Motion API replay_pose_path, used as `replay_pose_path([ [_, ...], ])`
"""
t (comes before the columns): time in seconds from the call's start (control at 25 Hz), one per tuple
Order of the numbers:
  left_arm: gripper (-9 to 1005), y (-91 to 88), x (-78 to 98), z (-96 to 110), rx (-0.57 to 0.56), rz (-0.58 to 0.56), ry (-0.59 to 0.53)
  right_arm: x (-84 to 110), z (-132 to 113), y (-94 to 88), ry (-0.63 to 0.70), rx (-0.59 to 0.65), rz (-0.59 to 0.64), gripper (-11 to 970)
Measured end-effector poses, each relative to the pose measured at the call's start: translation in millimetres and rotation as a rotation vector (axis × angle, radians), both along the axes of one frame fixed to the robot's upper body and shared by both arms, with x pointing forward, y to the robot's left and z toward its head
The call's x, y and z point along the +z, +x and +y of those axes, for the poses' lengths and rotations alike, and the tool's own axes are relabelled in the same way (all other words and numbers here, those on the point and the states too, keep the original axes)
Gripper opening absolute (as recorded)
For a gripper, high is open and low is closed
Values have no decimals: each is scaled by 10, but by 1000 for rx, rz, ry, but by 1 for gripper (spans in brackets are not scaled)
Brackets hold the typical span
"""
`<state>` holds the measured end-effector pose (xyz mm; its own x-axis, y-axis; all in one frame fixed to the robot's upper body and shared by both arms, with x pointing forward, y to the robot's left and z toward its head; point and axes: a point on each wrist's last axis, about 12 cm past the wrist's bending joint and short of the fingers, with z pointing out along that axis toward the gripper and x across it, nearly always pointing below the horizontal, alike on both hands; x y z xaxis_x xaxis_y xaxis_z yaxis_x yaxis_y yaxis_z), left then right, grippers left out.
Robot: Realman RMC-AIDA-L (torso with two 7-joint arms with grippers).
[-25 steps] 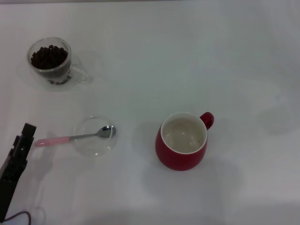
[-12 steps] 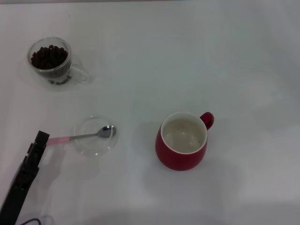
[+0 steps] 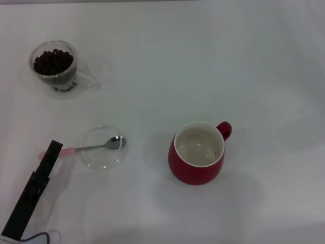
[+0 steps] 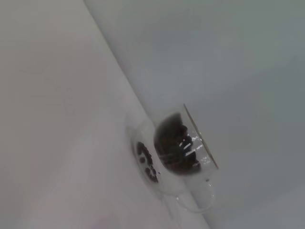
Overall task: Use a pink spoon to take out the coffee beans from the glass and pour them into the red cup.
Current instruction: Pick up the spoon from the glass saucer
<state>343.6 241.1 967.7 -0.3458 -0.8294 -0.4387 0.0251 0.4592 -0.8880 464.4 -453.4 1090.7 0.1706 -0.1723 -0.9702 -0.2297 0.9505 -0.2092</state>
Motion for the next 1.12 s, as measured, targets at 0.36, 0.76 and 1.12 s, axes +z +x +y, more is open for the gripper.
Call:
replay_pose_path([
  [0.36, 740, 92, -2, -30, -26, 1, 4, 2, -5, -20, 1, -1, -5, 847],
  [0.76, 741, 166, -1, -60, -42, 4, 0, 10, 3, 13, -3, 0, -7, 847],
  [1.12, 730, 196, -9, -150, -64, 16, -2, 6, 1, 12, -10, -10, -12, 847],
])
